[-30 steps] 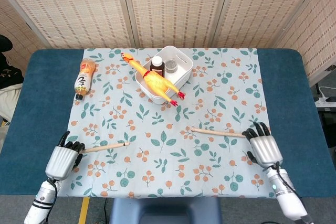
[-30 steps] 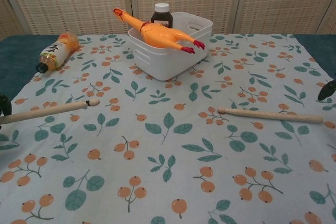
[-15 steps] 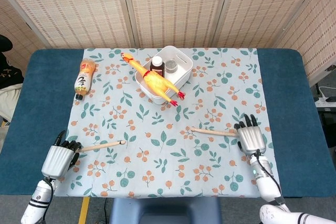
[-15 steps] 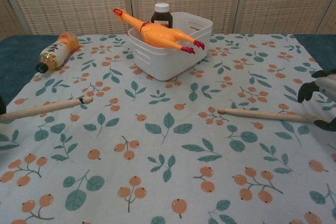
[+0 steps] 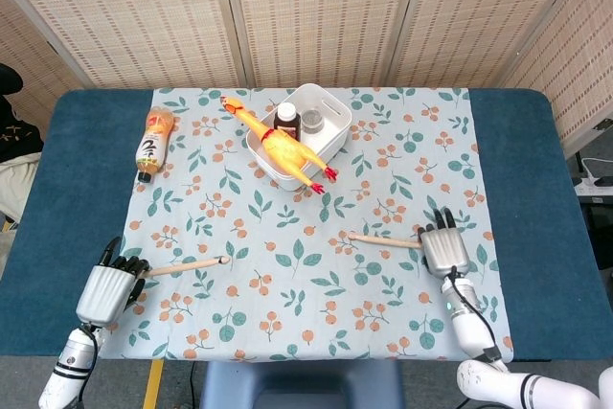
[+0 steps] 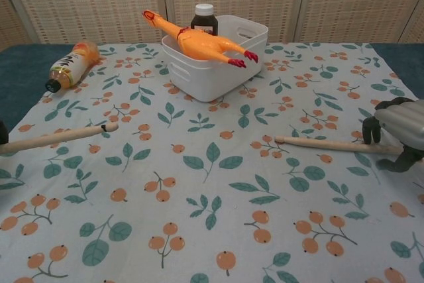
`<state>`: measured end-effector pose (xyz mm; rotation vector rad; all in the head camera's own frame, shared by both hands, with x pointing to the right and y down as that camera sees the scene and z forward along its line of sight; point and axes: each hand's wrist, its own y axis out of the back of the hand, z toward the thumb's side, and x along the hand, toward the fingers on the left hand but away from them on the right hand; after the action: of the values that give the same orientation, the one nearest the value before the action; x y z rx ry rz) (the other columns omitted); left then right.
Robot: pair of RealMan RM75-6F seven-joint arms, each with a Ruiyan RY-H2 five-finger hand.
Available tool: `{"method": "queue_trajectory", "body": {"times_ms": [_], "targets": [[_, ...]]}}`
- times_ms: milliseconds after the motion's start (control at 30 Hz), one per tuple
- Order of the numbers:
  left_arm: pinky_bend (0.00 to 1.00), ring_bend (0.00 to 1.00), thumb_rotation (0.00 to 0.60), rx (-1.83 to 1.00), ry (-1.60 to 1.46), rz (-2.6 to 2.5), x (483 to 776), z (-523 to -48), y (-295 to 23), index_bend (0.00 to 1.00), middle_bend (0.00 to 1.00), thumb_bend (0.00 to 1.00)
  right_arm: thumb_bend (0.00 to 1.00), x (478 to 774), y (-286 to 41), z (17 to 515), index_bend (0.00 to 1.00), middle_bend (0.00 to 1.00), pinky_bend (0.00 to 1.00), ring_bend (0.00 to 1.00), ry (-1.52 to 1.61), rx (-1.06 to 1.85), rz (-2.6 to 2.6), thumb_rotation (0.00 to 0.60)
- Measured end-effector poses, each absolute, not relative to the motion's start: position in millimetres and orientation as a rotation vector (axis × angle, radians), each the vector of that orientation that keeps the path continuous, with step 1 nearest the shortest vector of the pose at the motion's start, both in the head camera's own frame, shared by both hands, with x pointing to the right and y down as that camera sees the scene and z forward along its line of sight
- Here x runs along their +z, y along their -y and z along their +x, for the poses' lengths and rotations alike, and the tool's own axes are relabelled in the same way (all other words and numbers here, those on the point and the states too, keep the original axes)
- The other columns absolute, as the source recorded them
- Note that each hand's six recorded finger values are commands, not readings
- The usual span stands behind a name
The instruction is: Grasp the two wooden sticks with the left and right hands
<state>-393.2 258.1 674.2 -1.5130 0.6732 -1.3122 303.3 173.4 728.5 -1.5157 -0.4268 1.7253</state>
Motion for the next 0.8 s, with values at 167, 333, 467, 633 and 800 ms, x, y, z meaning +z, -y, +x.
{"method": "queue_trajectory", "body": {"times_ms": [167, 333, 467, 633, 800], "targets": [[0.14, 0.54, 0.600, -1.317, -0.671, -1.514, 675.4, -394.0, -257.7, 0.83, 0.92, 0.61, 0.26, 733.1, -174.3, 303.8, 0.48, 0.42, 0.00, 0.16, 0.411, 1.739, -1.503, 0.600], [0.14, 0.54, 0.600, -1.319, -0.668, -1.516, 676.2, -394.2, -257.6, 0.83, 0.92, 0.61, 0.27, 735.0, -175.1, 303.1, 0.54, 0.49, 0.00, 0.24, 0.398, 1.739, -1.491, 0.600], [0.14, 0.54, 0.600, -1.323, -0.664, -1.518, 677.2, -394.6, -257.8, 0.83, 0.92, 0.61, 0.27, 735.9, -175.4, 303.3, 0.64, 0.57, 0.00, 0.32, 0.395, 1.739, -1.485, 0.600], [0.14, 0.54, 0.600, -1.327, -0.664, -1.515, 677.1, -395.8, -257.0, 0.83, 0.92, 0.61, 0.29, 737.4, -177.0, 304.2, 0.75, 0.66, 0.00, 0.42, 0.385, 1.741, -1.470, 0.600], [0.14, 0.54, 0.600, -1.338, -0.670, -1.514, 677.4, -398.0, -256.1, 0.83, 0.92, 0.61, 0.35, 736.3, -177.8, 305.5, 0.88, 0.76, 0.02, 0.50, 0.384, 1.734, -1.458, 0.600]]}}
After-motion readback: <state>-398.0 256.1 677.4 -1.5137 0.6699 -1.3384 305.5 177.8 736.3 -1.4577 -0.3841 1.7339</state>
